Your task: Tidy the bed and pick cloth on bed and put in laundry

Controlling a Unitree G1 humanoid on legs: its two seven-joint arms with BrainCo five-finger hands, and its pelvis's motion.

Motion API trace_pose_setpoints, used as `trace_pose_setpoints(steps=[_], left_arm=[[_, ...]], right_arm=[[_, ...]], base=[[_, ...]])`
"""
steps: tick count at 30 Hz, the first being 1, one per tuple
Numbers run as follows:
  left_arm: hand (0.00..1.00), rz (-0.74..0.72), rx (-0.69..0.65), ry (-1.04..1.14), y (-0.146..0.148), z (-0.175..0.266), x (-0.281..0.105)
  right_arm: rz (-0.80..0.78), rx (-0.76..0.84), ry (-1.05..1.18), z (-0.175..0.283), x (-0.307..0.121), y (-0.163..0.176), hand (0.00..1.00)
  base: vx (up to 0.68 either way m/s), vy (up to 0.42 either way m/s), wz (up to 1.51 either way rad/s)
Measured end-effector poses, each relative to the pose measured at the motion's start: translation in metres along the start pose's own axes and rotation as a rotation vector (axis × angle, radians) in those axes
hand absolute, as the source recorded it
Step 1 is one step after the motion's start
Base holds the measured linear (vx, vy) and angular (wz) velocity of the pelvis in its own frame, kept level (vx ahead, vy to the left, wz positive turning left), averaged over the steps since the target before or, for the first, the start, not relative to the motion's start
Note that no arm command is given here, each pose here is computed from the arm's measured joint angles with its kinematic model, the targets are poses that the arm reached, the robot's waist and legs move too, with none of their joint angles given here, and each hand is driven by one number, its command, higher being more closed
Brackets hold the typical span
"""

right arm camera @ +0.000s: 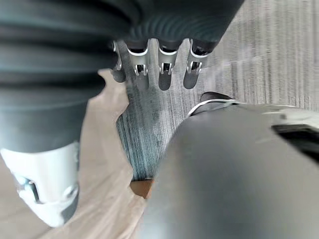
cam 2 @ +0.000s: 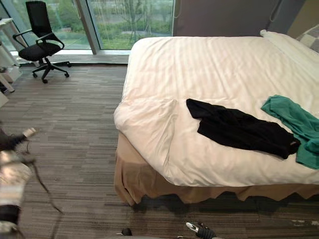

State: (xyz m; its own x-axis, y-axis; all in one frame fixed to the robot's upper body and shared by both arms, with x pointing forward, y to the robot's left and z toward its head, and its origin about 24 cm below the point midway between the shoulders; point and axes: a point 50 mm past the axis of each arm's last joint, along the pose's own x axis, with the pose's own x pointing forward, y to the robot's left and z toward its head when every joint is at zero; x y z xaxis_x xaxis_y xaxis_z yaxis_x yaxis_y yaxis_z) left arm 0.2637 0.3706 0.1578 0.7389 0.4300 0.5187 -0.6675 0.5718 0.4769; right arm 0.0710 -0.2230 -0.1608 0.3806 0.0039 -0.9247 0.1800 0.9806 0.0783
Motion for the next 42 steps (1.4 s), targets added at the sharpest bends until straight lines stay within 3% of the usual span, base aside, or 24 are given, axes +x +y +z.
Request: trace_pose_setpoints(steps=[9, 19, 24, 32, 42], left_arm=[[0.00, -0.271, 0.013, -0.016, -0.045, 0.024, 0.014], [0.00, -0.445, 0.046, -0.066, -0.089, 0.047, 0.018], [0.00, -0.475, 0.039, -0.111, -0.107, 0.065, 0.023], [0.00, -0.534, 0.081, -0.093, -0.147, 0.074, 0.007], [0.00, -0.372, 0.119, -0.035, -0.166, 0.112, 0.029]], right_arm=[[-0.049, 0.123, -0.017, 0.001, 0.001, -0.001, 0.00], [-0.090, 0.193, 0.006, -0.010, 0.000, 0.002, 0.00], [-0.114, 0.206, 0.014, -0.016, -0.002, -0.001, 0.00], [-0.112, 0.186, -0.078, 0.013, 0.000, 0.001, 0.00], [-0.096, 0.128, -0.287, 0.081, 0.002, 0.014, 0.00]], base=[[0.04, 0.008, -0.21], [-0.05, 0.016, -0.19], [-0.10, 0.021, -0.16], [-0.02, 0.019, -0.18], [0.00, -0.002, -0.15]])
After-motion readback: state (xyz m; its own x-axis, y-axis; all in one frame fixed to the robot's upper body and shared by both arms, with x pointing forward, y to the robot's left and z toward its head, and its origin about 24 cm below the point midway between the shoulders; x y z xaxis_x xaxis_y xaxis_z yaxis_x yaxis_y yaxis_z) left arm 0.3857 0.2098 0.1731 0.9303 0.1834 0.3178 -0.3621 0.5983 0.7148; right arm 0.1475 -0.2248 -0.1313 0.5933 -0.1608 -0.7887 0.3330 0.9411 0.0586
